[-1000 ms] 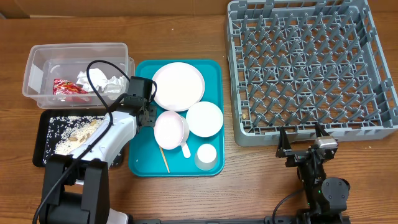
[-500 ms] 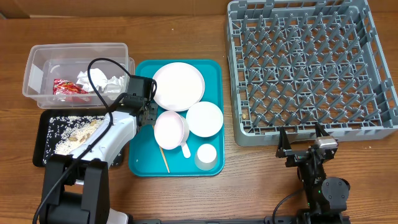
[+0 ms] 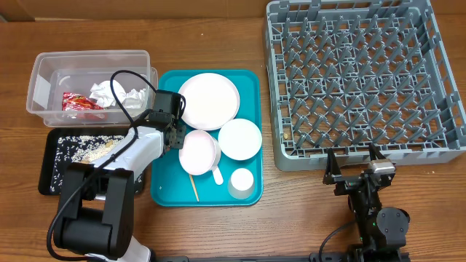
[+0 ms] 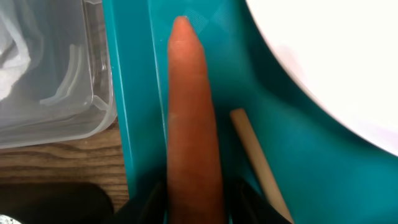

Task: Sort waste into correct bins and load items into the dishwasher
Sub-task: 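Lower the left gripper onto the orange carrot and grasp it, then carry the carrot left and drop it onto the black tray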

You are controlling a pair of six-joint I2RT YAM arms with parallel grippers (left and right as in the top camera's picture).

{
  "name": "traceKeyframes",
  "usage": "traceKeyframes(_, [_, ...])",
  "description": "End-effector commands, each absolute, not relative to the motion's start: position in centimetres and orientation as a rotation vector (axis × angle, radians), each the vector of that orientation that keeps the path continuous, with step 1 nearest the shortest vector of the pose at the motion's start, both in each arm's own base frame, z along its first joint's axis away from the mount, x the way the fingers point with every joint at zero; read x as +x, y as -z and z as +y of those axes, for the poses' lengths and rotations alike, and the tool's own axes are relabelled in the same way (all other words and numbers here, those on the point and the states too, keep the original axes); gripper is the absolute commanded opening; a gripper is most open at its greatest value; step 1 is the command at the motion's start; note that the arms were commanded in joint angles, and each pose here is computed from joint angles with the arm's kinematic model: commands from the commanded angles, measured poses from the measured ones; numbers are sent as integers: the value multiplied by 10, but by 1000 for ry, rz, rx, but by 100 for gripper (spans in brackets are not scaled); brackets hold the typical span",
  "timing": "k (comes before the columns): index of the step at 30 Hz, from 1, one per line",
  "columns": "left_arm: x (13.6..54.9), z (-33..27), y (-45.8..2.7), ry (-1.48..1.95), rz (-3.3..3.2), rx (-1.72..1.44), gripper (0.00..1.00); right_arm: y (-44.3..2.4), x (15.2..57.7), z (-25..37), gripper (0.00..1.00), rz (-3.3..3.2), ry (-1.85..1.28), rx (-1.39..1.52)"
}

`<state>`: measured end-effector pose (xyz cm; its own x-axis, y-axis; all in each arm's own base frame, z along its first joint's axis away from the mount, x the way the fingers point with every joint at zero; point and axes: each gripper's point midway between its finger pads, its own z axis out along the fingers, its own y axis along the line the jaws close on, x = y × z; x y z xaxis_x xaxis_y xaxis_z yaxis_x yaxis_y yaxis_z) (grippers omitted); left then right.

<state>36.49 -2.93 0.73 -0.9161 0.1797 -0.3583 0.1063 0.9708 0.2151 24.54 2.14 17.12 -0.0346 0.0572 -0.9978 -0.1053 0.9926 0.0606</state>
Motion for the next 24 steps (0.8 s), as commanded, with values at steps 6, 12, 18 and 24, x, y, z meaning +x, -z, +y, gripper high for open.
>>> traceKeyframes(6, [357,-28,6,-272,2787,239,17,-170,246,21,100,1593,-125,-39])
traceKeyframes(12, [369,-30,-12,-265,2753,231,7,-170,246,21,100,1594,-125,-39])
traceKeyframes(18, [382,-33,-49,-258,2721,220,4,-170,246,21,100,1594,-125,-39])
traceKeyframes(24, [384,-33,-95,-225,2687,100,4,-170,246,21,100,1594,-125,-39])
